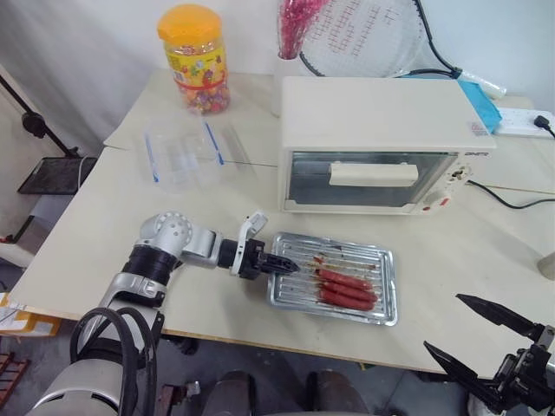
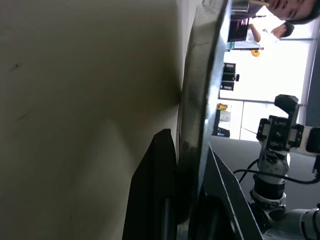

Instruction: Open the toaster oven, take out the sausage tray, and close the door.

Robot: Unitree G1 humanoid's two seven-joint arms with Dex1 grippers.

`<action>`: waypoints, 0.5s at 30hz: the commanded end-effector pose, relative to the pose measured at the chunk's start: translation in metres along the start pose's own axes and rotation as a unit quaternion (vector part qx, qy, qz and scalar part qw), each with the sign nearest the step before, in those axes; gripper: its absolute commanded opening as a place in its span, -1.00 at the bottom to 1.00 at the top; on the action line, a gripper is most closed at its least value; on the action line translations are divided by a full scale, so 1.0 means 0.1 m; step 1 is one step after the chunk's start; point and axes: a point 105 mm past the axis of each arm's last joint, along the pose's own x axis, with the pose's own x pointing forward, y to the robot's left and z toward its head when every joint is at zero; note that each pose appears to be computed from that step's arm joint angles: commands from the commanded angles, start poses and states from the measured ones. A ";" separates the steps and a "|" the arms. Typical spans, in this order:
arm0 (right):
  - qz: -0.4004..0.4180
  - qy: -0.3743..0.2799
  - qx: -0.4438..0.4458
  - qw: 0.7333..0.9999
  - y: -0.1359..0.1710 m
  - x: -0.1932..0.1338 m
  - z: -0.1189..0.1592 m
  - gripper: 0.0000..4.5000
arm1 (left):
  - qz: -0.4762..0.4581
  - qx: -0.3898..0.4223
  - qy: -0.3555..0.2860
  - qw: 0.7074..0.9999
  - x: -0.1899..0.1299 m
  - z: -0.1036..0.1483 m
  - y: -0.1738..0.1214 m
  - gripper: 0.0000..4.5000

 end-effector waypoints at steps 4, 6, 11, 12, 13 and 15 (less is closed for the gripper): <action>0.007 -0.015 0.006 1.000 0.04 0.07 0.06 1.00 | 0.032 0.033 -0.025 0.999 -0.06 0.08 0.07 -0.39; 0.014 -0.015 0.007 1.000 0.03 0.10 0.04 1.00 | 0.051 0.076 -0.046 0.995 -0.19 0.12 0.07 -0.09; 0.037 -0.013 0.012 0.999 -0.07 0.15 -0.02 1.00 | 0.136 0.289 -0.038 0.947 -0.85 -0.06 0.22 0.54; 0.042 -0.010 0.015 0.999 -0.09 0.16 -0.05 1.00 | 0.132 0.319 -0.051 0.937 -1.00 -0.08 0.22 0.67; 0.046 -0.007 0.018 0.999 -0.12 0.16 -0.06 1.00 | 0.129 0.341 -0.057 0.929 -1.09 -0.10 0.22 0.77; 0.052 -0.001 0.026 0.998 -0.20 0.15 -0.10 1.00 | 0.130 0.431 -0.105 0.887 -1.38 -0.07 0.19 0.91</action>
